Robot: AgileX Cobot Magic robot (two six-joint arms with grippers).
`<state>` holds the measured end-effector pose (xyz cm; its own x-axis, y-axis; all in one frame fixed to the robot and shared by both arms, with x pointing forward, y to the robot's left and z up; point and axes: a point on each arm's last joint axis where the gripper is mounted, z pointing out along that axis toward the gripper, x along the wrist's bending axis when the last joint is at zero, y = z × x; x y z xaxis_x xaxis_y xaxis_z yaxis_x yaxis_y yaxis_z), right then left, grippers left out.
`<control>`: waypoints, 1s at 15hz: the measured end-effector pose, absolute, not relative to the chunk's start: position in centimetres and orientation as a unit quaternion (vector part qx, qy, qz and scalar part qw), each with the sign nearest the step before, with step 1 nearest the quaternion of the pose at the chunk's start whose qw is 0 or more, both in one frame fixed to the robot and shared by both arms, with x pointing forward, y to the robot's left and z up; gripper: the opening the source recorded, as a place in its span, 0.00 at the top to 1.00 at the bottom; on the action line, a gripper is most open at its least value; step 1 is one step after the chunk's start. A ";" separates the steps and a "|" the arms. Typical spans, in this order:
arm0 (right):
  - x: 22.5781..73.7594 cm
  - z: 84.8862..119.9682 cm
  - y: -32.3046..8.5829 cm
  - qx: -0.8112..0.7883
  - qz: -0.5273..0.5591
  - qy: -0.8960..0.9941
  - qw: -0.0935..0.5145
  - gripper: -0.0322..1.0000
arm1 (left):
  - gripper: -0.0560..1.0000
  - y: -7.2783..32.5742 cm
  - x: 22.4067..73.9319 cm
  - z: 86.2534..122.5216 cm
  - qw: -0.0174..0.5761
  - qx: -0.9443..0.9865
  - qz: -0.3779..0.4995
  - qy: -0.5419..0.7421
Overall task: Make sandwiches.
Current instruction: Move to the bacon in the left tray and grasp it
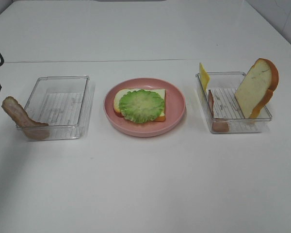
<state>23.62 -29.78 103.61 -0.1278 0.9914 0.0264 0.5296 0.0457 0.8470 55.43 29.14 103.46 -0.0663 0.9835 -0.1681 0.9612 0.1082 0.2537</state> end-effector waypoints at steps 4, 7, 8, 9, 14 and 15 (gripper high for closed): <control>23.6 103.6 -29.8 0.583 0.371 0.653 0.311 0.27 | 0.20 29.2 58.1 101.0 0.128 0.670 0.017 0.731; 23.6 103.6 -29.8 0.583 0.371 0.653 0.311 0.27 | 0.20 29.0 59.5 98.8 0.128 0.666 0.004 0.735; 23.6 103.6 -29.8 0.583 0.371 0.653 0.311 0.27 | 0.20 28.9 60.1 98.1 0.130 0.665 0.000 0.735; 23.6 103.6 -29.8 0.583 0.371 0.653 0.311 0.27 | 0.20 28.9 60.7 97.4 0.129 0.665 -0.004 0.736; 23.6 103.6 -29.8 0.583 0.371 0.653 0.311 0.27 | 0.20 28.9 63.3 95.7 0.132 0.664 -0.007 0.736; 23.6 103.6 -29.8 0.583 0.371 0.653 0.311 0.27 | 0.21 28.8 63.6 95.6 0.135 0.663 -0.007 0.737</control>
<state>23.62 -29.78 103.61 -0.1278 0.9914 0.0264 0.5296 0.0457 0.8470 63.59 28.84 95.62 -0.0852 0.9746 -0.2074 0.9783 0.1213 0.1682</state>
